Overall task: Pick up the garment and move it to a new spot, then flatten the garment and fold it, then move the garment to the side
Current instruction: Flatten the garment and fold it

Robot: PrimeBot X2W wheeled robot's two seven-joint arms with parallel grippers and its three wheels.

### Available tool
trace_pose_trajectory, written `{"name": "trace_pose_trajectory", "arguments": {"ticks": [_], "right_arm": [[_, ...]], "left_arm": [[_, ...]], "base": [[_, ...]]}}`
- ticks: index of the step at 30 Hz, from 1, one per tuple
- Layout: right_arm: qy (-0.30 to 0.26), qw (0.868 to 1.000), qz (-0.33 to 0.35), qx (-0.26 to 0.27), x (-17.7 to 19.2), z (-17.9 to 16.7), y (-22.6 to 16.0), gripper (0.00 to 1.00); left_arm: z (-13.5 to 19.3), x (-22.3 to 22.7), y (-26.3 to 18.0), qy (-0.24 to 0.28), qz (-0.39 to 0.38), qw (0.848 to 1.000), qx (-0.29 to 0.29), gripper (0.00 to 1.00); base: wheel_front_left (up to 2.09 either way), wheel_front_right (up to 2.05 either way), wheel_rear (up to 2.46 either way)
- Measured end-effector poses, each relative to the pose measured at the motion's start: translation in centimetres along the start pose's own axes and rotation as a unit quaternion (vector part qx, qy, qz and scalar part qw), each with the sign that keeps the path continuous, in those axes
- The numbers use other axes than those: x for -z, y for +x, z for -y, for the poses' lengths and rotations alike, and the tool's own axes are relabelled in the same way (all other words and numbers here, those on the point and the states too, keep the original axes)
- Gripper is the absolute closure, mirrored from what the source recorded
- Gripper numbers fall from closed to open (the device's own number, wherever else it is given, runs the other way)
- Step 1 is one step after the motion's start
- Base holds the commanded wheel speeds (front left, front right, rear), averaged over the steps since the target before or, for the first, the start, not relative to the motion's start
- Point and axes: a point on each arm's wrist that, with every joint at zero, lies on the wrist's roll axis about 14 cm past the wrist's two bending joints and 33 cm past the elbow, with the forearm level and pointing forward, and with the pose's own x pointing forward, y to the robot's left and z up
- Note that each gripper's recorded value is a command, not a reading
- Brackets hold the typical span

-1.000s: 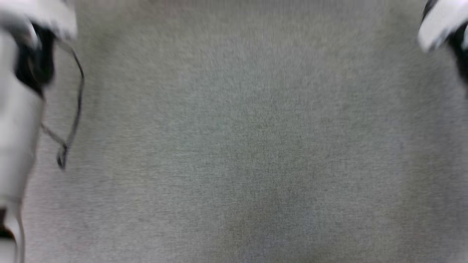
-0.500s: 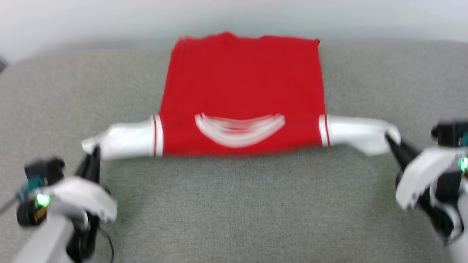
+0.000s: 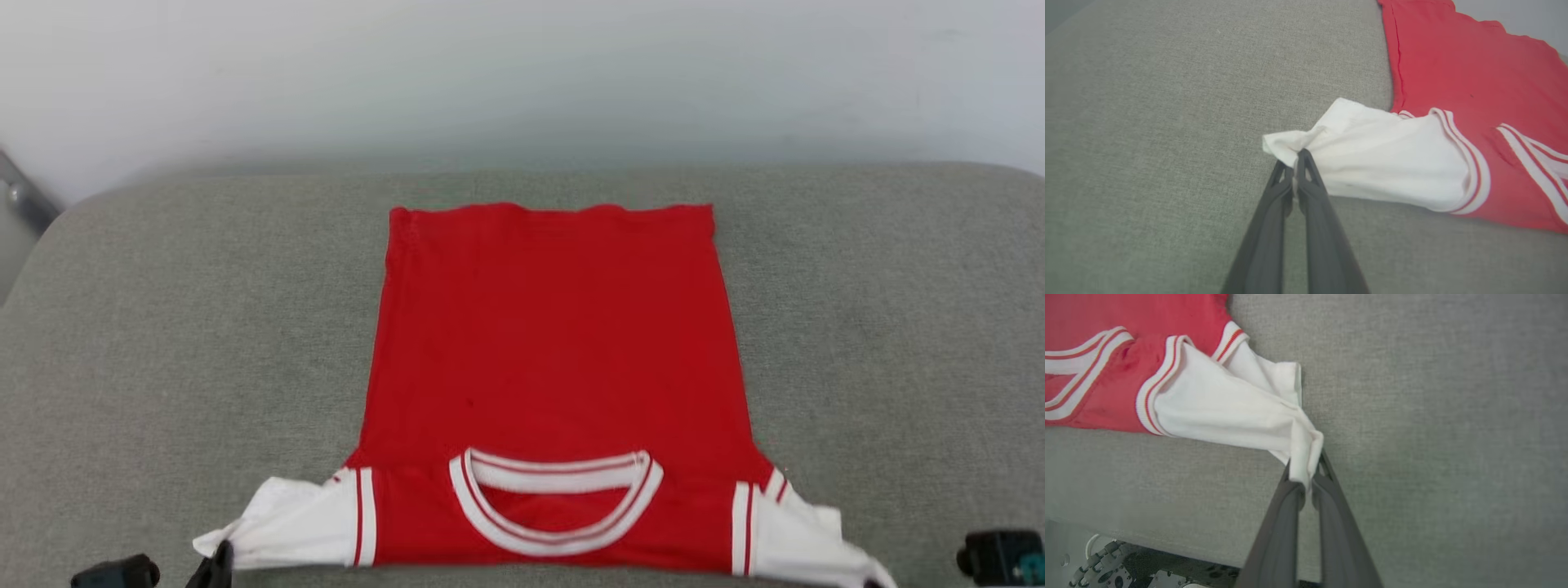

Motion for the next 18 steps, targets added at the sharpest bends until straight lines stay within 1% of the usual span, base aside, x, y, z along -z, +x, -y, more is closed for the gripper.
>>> {"name": "trace_pose_trajectory", "arguments": {"ticks": [1, 2, 3, 4, 5, 8, 10, 13, 16, 18], "right_arm": [[0.001, 1.000, -0.016, 0.004, 1.0, 0.1, -0.3, 0.98], [0.000, 1.000, -0.030, 0.005, 1.9, 0.0, -0.6, 0.84], [0.006, 0.999, -0.039, 0.006, 2.5, -0.2, -0.8, 0.58], [0.015, 0.999, -0.045, 0.005, 2.9, -0.4, -1.0, 0.18], [0.021, 0.998, -0.051, 0.003, 3.2, -0.7, -1.0, 0.00], [0.019, 0.999, -0.040, 0.002, 2.2, -1.2, -0.9, 0.00], [0.017, 1.000, -0.015, 0.005, 0.4, -1.2, -0.4, 0.00], [0.012, 0.998, 0.057, 0.019, -4.5, -0.4, 0.8, 0.00], [0.023, 0.991, 0.129, 0.031, -9.8, 0.3, 2.7, 0.00], [0.024, 0.987, 0.156, 0.033, -12.8, 0.5, 4.4, 0.00]], "left_arm": [[-0.1, 0.2, -0.4, 0.000, -0.003, 1.000, -0.002, 1.00], [0.0, 0.4, -0.8, -0.002, -0.005, 1.000, -0.004, 1.00], [0.1, 0.6, -1.0, -0.003, -0.008, 1.000, -0.005, 1.00], [0.2, 0.8, -1.2, -0.002, -0.012, 1.000, -0.005, 1.00], [0.4, 0.8, -1.4, 0.002, -0.011, 1.000, -0.005, 1.00], [1.2, 0.2, -1.4, 0.005, -0.002, 1.000, 0.001, 1.00], [1.7, -0.3, -1.1, 0.005, 0.006, 1.000, 0.005, 1.00], [2.3, -1.4, -0.4, 0.007, 0.024, 1.000, 0.011, 1.00], [3.2, -2.8, 0.6, 0.007, 0.047, 0.999, 0.022, 1.00], [3.9, -3.8, 1.4, 0.007, 0.063, 0.998, 0.031, 1.00]], "base": [[0.00, 0.00, 0.00], [0.00, 0.00, 0.00], [0.00, 0.00, 0.00], [0.00, 0.00, 0.00], [0.00, 0.00, 0.00], [0.00, 0.00, 0.00], [0.00, 0.00, 0.00], [0.00, 0.00, 0.00], [0.00, 0.00, 0.00], [0.00, 0.00, 0.00]]}}
